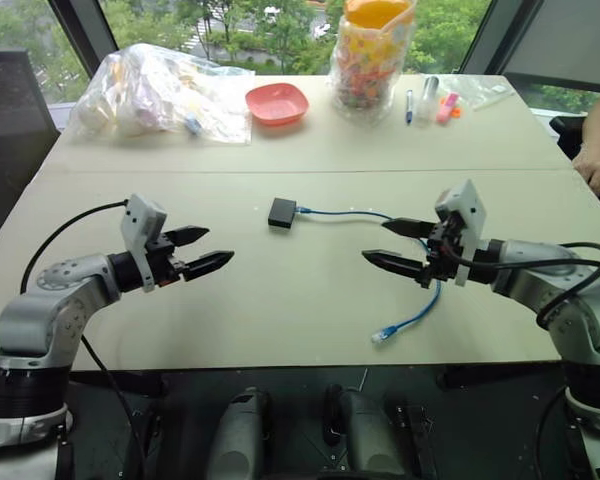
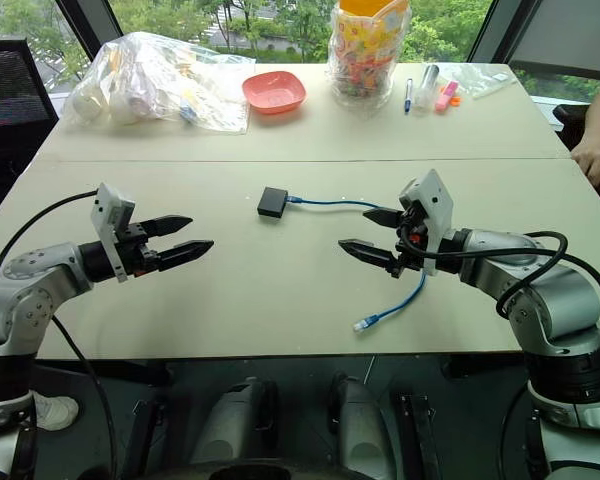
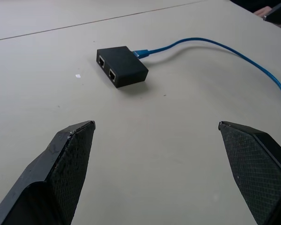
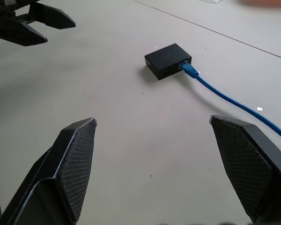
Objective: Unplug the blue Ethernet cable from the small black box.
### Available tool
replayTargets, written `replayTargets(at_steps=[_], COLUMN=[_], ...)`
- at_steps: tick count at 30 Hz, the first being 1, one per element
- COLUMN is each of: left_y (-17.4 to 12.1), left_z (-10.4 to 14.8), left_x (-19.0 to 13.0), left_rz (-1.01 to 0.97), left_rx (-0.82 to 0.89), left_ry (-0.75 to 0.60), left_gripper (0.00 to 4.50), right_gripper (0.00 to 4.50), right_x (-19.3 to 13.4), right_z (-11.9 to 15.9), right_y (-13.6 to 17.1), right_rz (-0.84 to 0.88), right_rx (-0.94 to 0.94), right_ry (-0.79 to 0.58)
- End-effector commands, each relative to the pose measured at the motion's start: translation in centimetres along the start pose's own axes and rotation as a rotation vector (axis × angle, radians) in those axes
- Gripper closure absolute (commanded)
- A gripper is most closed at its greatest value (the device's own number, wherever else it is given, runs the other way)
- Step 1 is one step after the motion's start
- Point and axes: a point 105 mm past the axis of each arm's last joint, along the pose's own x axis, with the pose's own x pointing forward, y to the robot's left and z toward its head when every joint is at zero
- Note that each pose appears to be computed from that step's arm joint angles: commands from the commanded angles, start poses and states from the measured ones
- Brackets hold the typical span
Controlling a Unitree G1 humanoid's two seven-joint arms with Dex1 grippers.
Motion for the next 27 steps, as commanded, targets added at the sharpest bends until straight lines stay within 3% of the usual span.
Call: replayTargets(at_steps=[1,22,27], left_y=[0.0,1.4,2.5], left_z=[1.4,1.7,2.5], left_x=[0.2,1.2,1.8], left_rz=[-0.007,-0.049,-0.102], left_rx=[0.046,0.15,0.262], left_ry=[-0.038,0.039,0.131], left_gripper=[0.12,0.12,0.12], right_gripper=[0.44,0.44,0.44], right_x=[0.1,1.4,6.7], right_z=[1.0,0.7,0.5], right_y=[0.1,-0.8,-3.6], right_rz=[-0.009,-0.047,-0.054], right_rx=[-0.04,-0.061,-0.085], right_ry=[-0.033,-0.035,-0.027])
